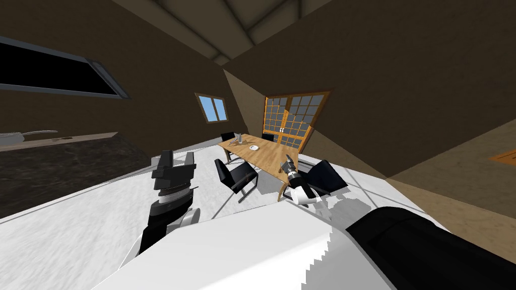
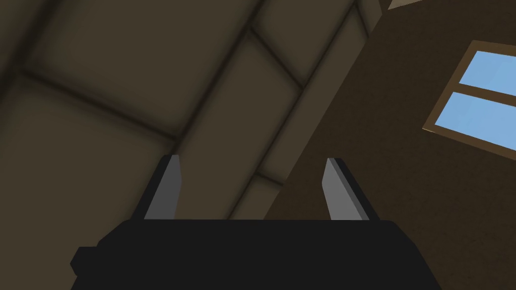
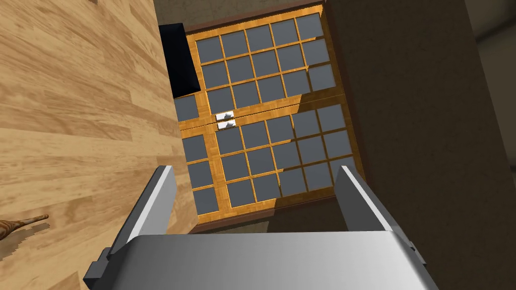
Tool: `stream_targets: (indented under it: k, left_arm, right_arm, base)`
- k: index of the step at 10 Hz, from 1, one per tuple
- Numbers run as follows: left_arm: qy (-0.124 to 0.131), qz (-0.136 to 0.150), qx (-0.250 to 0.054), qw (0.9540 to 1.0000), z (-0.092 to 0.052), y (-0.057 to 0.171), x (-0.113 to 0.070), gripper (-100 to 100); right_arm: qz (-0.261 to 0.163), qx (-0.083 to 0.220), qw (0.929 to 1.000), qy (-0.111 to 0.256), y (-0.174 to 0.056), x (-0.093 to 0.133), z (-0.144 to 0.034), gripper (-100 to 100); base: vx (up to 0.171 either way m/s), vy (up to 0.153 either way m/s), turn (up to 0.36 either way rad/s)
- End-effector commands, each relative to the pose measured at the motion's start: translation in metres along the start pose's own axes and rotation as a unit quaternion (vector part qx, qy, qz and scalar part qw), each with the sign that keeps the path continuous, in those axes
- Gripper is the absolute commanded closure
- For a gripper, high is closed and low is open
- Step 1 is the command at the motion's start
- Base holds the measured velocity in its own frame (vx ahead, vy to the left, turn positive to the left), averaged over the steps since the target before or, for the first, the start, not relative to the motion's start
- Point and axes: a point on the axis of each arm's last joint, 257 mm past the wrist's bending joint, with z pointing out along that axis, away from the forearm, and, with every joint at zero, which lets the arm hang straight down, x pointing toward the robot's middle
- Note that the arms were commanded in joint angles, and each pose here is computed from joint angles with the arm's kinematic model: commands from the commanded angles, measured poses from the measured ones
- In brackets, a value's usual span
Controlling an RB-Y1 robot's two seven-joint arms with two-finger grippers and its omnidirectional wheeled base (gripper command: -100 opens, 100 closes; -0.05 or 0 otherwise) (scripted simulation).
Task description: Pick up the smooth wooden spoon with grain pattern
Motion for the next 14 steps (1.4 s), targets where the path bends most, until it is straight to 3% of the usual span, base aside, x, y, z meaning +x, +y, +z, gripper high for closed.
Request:
stream_targets:
  k: [1, 2, 5, 7, 10, 11, 14]
  left_arm:
    - [0.0, 0.0, 0.0, 1.0, 0.0, 0.0, 0.0, 0]
    - [0.0, 0.0, 0.0, 1.0, 0.0, 0.0, 0.0, 0]
    - [0.0, 0.0, 0.0, 1.0, 0.0, 0.0, 0.0, 0]
    - [0.0, 0.0, 0.0, 1.0, 0.0, 0.0, 0.0, 0]
    - [0.0, 0.0, 0.0, 1.0, 0.0, 0.0, 0.0, 0]
    - [0.0, 0.0, 0.0, 1.0, 0.0, 0.0, 0.0, 0]
    - [0.0, 0.0, 0.0, 1.0, 0.0, 0.0, 0.0, 0]
  right_arm:
    - [0.018, 0.023, 0.9995, -0.011, -0.012, -0.009, 0.002, -100]
    - [0.018, 0.026, 0.9994, -0.013, -0.013, -0.009, 0.002, -100]
    - [0.06, 0.076, 0.9941, -0.05, -0.042, -0.043, 0.001, -100]
    - [0.069, 0.086, 0.9924, -0.055, -0.048, -0.045, 0.0, -100]
    - [0.113, 0.132, 0.9795, -0.101, -0.077, -0.081, -0.005, -100]
    - [0.124, 0.14, 0.9764, -0.108, -0.081, -0.083, -0.007, -100]
    - [0.169, 0.18, 0.9556, -0.16, -0.109, -0.121, -0.017, -100]
  base:
    - [0.01, 0.035, 0.066]
    - [0.009, 0.015, 0.003]
    - [0.011, 0.034, 0.099]
    - [0.013, 0.024, 0.031]
    - [0.022, 0.027, 0.106]
    - [0.025, 0.03, 0.046]
    - [0.032, 0.03, 0.081]
